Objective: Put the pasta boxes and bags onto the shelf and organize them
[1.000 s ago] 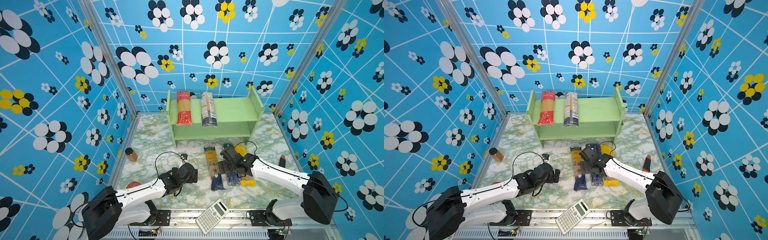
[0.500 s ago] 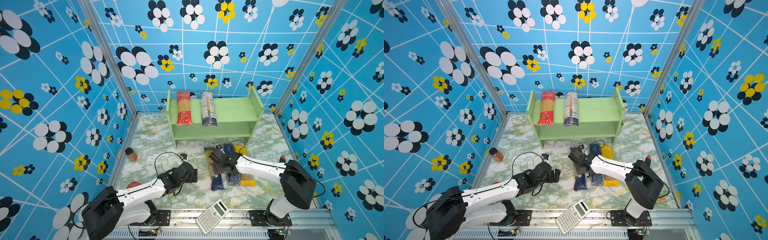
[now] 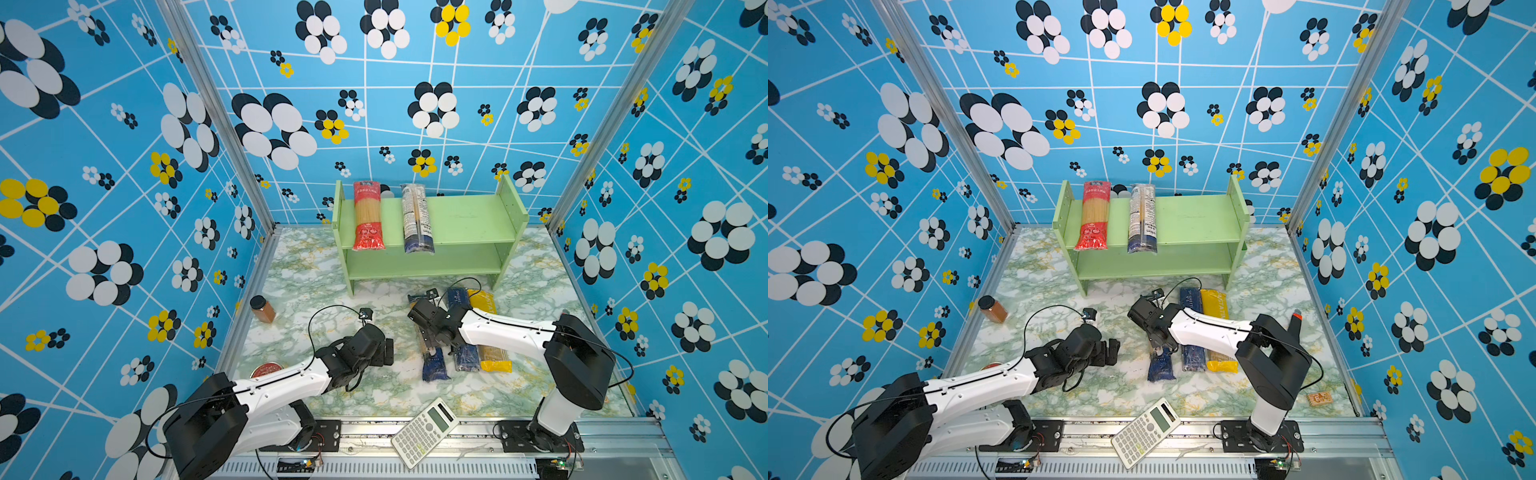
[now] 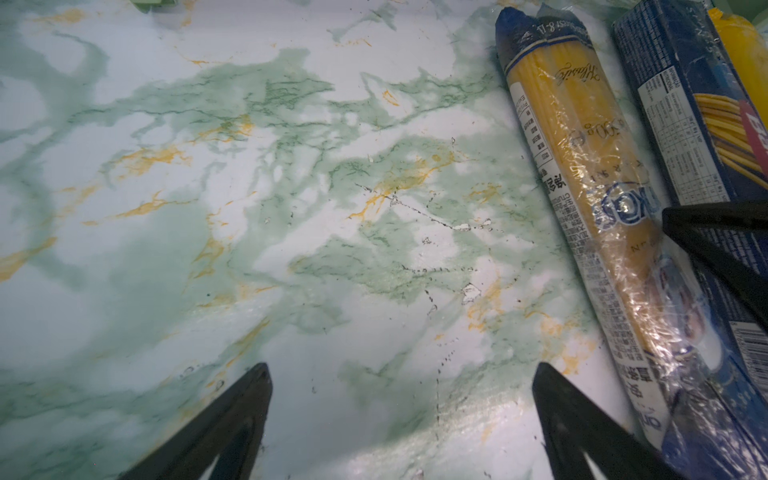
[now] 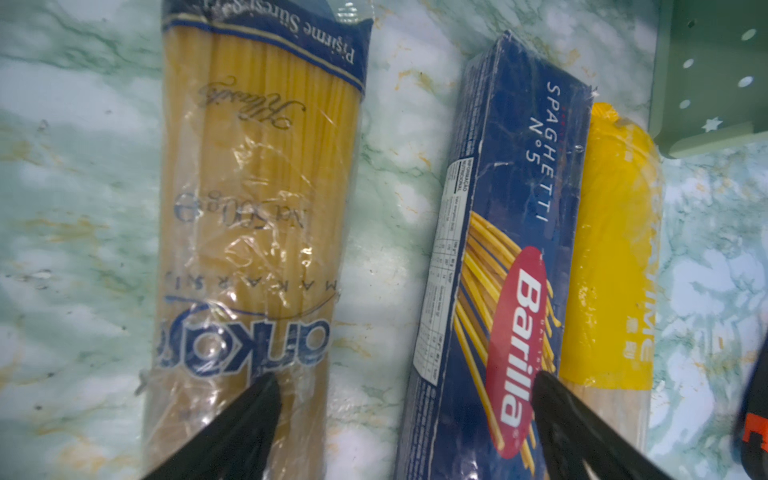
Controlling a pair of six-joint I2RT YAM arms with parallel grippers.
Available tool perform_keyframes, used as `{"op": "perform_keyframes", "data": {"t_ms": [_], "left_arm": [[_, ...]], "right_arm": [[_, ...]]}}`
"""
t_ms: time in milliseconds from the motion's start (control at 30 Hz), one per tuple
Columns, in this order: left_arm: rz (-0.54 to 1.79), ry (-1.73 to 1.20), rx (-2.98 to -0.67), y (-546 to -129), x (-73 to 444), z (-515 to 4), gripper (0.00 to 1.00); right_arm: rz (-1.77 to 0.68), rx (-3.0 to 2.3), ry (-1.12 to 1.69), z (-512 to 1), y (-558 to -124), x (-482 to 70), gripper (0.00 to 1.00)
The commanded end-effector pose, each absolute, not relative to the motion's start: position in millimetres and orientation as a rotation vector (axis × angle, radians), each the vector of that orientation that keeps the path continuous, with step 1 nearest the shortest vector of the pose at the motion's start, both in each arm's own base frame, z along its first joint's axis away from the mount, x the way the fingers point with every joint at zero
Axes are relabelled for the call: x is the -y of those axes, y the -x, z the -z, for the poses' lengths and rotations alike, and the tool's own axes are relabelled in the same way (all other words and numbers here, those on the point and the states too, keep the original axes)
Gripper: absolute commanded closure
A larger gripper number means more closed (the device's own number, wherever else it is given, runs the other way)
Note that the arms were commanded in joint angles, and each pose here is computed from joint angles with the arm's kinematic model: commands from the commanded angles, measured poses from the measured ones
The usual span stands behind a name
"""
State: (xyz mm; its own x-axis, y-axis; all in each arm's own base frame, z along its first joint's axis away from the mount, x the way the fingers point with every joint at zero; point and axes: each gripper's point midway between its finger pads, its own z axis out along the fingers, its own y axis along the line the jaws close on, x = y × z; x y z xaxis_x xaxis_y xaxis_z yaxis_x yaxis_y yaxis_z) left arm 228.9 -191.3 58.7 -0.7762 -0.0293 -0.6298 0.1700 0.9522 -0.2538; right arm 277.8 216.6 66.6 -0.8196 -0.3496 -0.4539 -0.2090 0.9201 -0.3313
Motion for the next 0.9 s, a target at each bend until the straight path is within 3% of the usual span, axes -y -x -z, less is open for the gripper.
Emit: {"op": "perform_keyframes", "data": {"t_ms": [0,433,867], "left_arm": [[0.396,-0.104,-2.426,-228,188,-59,0.01],[0.395,-0.097,-2.440,-227,187,-57,0.01],[0.373,-0.085,-2.454,-221,179,-56,0.01]], "right_arm": [[0.497,-2.540,0.396,-69,-276,-200,0.03],[0.536,-2.577,0.409,-57,-269,-195,0.02],[0.419,-2.588,0.490,-48,-275,-245,0.02]]}}
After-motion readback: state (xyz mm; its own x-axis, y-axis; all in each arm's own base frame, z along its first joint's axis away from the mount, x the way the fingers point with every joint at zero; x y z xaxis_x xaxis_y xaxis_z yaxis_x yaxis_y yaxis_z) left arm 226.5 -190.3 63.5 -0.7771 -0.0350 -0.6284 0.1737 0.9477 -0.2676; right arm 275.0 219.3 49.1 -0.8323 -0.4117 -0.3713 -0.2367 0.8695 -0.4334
